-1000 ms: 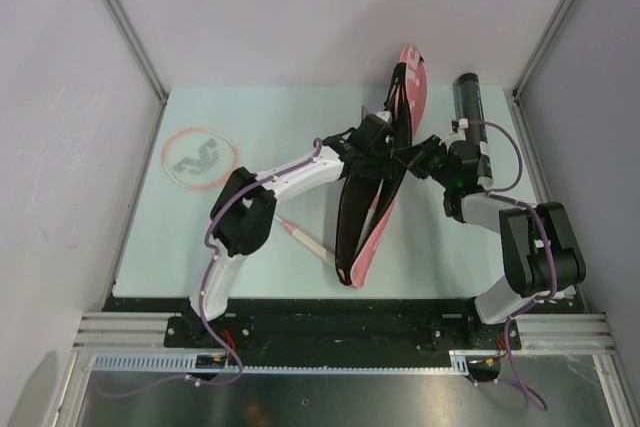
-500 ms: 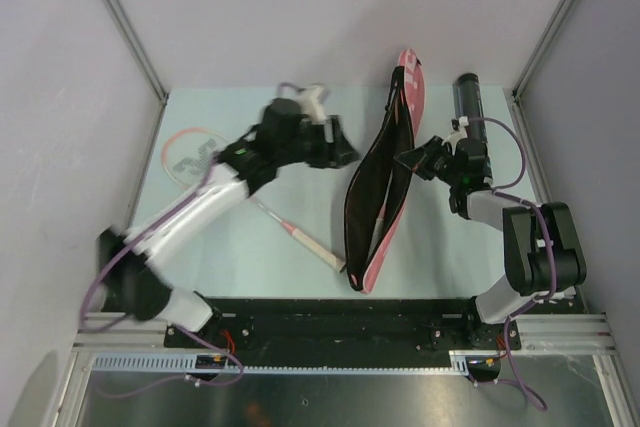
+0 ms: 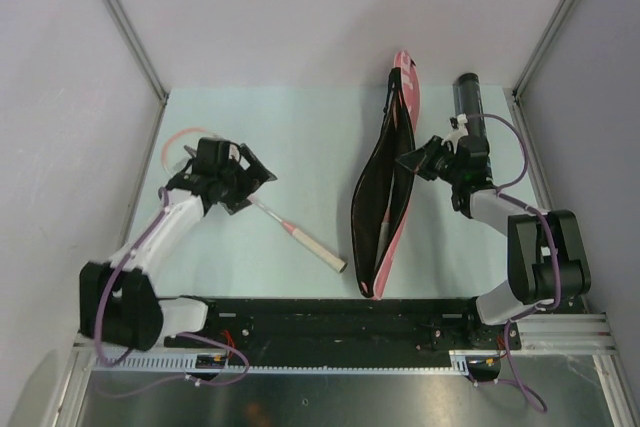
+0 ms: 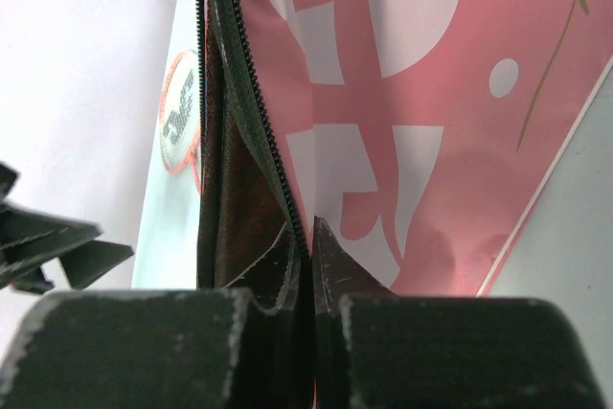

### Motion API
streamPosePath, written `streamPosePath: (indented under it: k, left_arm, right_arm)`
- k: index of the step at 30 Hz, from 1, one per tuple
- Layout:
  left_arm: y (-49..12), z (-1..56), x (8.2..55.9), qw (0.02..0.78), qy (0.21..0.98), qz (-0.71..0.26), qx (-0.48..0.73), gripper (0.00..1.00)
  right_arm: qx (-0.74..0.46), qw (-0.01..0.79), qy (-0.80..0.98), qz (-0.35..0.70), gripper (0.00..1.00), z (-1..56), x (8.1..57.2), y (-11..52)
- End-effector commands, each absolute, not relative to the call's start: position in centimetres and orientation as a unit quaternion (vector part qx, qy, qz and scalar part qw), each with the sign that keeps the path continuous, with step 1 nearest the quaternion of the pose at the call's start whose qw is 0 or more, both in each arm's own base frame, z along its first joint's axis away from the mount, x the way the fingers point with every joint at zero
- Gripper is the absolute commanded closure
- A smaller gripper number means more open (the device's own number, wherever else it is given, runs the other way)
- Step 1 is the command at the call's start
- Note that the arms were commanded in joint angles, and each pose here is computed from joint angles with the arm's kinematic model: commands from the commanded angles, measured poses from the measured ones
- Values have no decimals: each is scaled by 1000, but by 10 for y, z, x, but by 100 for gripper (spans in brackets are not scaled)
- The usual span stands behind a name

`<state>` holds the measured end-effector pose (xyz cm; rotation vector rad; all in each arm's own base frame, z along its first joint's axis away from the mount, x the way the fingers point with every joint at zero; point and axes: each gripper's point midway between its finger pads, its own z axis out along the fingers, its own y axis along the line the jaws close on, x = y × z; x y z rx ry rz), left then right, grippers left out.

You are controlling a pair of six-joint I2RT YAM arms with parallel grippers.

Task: Pack up the badminton gear

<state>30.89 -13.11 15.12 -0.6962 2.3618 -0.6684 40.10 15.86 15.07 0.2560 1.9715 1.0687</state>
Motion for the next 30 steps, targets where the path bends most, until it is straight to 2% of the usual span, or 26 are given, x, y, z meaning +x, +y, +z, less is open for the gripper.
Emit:
streamPosePath:
  k: [1, 6, 7, 9, 12, 15, 18, 19, 30]
  left_arm:
    - [-86, 122, 323, 237, 865, -151, -416, 0]
    - [-79, 77, 330, 172, 853, -84, -485, 14]
    - [-83, 72, 333, 158, 849, -87, -497, 21]
    - [-90, 57, 336, 134, 849, -81, -504, 24]
    - [-93, 45, 340, 126, 845, -62, -515, 28]
    - [-88, 36, 340, 126, 837, -41, -531, 36]
    - [-88, 23, 341, 112, 837, -28, -536, 47]
    - [-88, 20, 345, 111, 835, -24, -538, 55]
    - [-84, -8, 335, 82, 841, 37, -534, 60]
  right_arm:
    - [72, 463, 772, 430, 100, 186, 403, 160]
    - [70, 462, 774, 427, 100, 185, 402, 162]
    - [71, 463, 774, 426, 100, 185, 402, 162]
    - [70, 462, 775, 426, 100, 184, 402, 163]
    - [70, 460, 776, 425, 100, 182, 402, 164]
    - [71, 461, 775, 426, 100, 182, 403, 165]
    - [69, 461, 776, 425, 100, 181, 403, 166]
    - [69, 461, 776, 424, 100, 181, 403, 166]
    - [65, 462, 782, 412, 100, 177, 401, 169]
